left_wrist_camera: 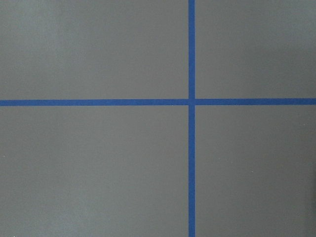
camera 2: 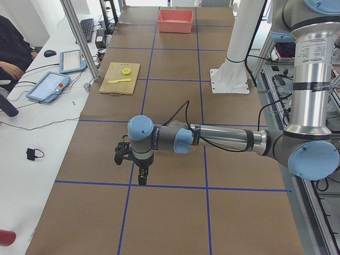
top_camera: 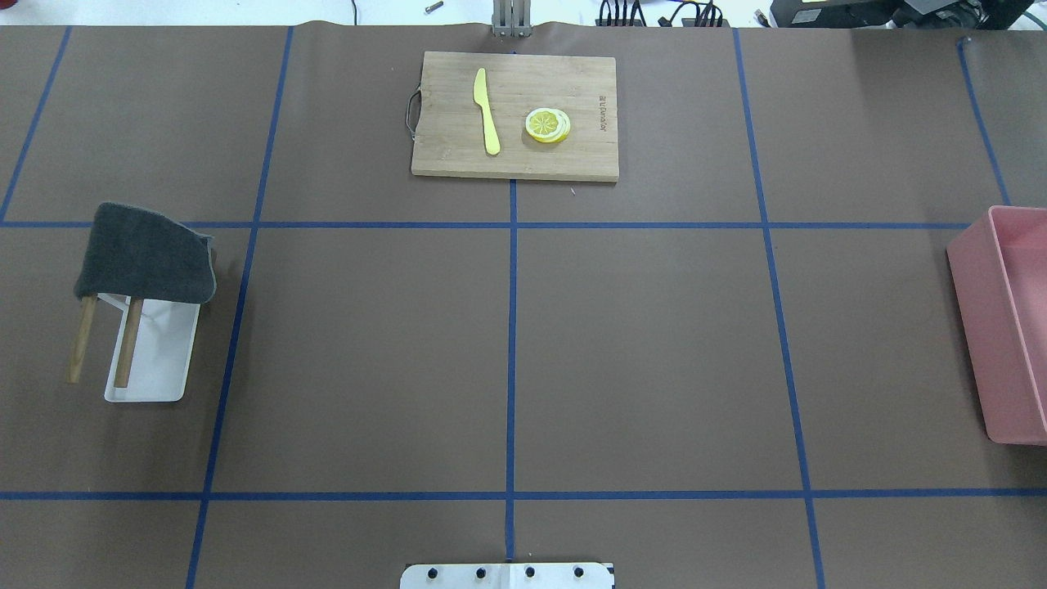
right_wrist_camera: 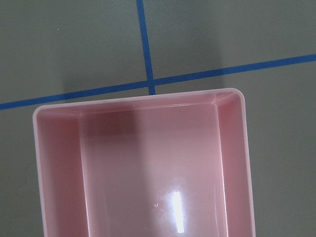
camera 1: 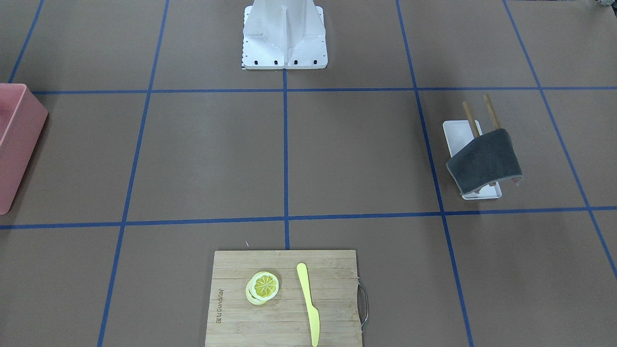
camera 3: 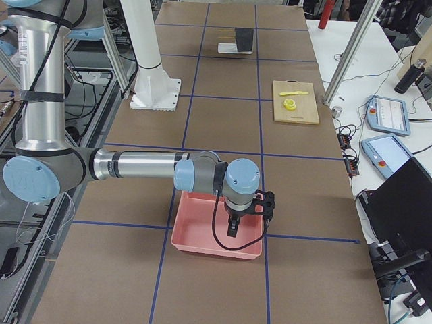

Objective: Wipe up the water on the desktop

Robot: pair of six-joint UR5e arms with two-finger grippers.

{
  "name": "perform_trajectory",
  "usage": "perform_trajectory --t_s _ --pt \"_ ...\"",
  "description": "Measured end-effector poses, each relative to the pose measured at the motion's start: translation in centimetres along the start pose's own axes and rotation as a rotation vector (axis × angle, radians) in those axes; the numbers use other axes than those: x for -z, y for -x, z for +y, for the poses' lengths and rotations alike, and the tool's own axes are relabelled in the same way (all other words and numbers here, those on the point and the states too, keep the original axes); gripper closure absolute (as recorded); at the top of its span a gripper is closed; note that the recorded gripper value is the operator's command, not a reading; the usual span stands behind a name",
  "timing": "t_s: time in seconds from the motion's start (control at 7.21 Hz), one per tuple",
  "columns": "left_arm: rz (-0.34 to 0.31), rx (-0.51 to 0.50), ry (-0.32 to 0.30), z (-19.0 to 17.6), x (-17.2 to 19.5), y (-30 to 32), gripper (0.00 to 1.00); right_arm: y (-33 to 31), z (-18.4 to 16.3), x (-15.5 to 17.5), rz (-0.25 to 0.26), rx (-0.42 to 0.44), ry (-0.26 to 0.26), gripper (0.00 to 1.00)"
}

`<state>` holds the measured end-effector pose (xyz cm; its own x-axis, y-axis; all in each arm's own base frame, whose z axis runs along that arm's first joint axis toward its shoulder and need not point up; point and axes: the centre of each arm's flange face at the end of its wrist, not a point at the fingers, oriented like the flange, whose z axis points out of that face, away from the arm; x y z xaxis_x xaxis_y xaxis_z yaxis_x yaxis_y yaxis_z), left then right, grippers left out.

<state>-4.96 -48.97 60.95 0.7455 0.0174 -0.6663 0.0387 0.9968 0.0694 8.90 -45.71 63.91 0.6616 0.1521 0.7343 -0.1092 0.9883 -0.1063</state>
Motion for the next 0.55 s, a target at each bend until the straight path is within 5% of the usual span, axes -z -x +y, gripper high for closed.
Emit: perform_trajectory --t_s 0.55 --pt "0.025 -0.017 -0.061 -1.4 3.0 -3.3 0.02 -0.1 0.0 0.0 0.008 -0.001 0.000 0.00"
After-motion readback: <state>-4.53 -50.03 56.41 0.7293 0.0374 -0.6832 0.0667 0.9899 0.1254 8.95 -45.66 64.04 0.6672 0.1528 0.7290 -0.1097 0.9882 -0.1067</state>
